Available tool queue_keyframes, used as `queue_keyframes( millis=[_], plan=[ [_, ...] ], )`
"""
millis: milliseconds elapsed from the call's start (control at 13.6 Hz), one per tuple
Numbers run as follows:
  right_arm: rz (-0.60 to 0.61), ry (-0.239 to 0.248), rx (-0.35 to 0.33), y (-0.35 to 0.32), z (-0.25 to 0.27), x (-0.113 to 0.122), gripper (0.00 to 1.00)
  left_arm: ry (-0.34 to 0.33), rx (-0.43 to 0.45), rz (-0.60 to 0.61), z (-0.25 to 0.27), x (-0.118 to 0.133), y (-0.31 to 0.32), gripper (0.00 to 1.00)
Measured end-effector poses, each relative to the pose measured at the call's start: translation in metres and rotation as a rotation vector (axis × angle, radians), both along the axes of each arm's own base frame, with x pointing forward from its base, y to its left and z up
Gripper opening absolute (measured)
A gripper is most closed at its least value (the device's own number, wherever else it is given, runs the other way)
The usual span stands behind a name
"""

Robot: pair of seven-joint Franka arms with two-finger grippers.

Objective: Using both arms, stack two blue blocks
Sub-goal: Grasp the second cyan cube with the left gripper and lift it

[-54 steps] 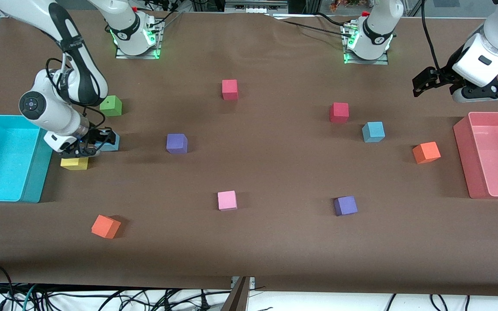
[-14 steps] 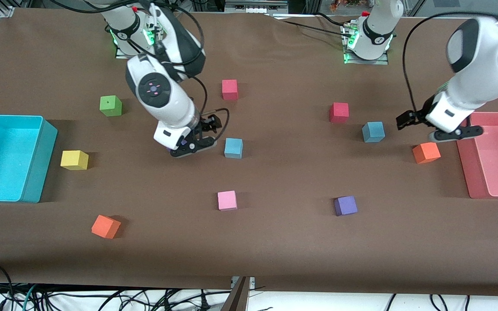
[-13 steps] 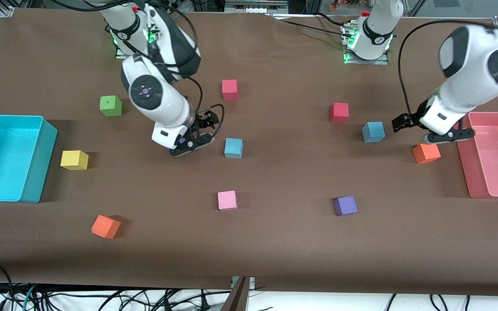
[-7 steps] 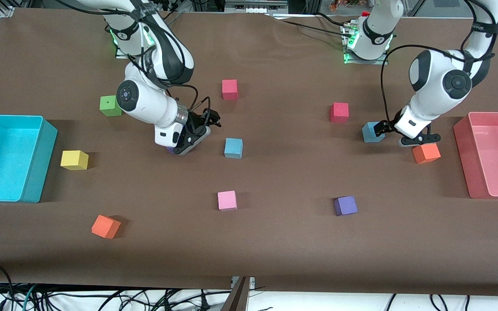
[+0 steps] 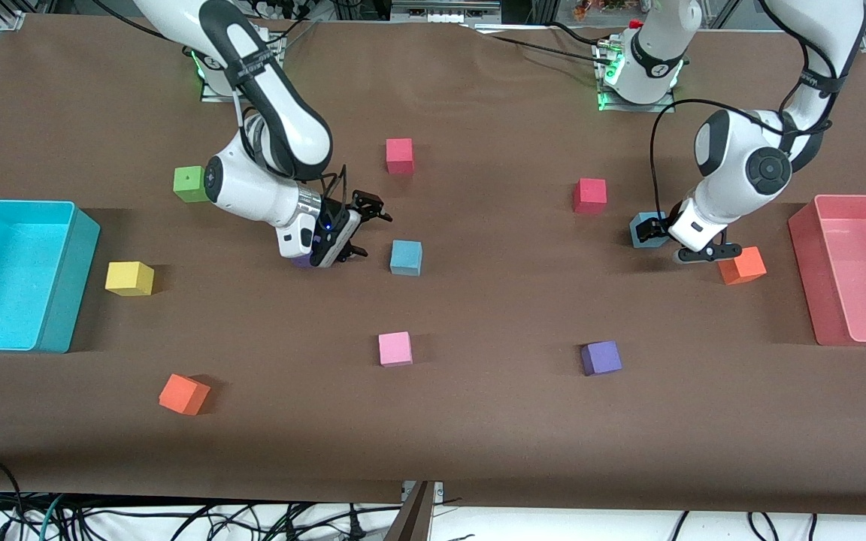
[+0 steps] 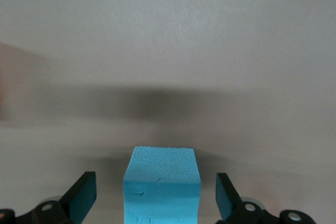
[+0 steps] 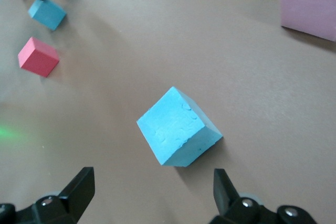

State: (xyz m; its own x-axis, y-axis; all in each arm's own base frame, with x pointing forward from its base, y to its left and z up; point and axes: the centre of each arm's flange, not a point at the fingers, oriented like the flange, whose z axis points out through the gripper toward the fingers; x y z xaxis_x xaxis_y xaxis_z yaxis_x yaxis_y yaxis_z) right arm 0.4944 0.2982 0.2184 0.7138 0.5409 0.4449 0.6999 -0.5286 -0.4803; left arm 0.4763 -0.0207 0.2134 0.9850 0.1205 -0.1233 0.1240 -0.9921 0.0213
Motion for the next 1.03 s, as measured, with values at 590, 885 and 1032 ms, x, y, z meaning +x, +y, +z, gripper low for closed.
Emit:
queue_keyframes(
  millis=[590, 885, 1032],
  plan=[
    [0.017, -0.275, 0.115, -0.026, -0.057, -0.031, 1.0, 0.01, -0.008, -0.004, -0.017, -0.001, -0.002, 0.58],
    [0.074, -0.304, 0.116, -0.014, -0.059, -0.04, 1.0, -0.023, -0.005, -0.027, 0.047, 0.031, -0.016, 0.58],
    [0.077, -0.303, 0.11, -0.012, -0.059, -0.042, 1.0, -0.032, -0.043, -0.019, 0.111, 0.056, -0.049, 0.58]
  ],
)
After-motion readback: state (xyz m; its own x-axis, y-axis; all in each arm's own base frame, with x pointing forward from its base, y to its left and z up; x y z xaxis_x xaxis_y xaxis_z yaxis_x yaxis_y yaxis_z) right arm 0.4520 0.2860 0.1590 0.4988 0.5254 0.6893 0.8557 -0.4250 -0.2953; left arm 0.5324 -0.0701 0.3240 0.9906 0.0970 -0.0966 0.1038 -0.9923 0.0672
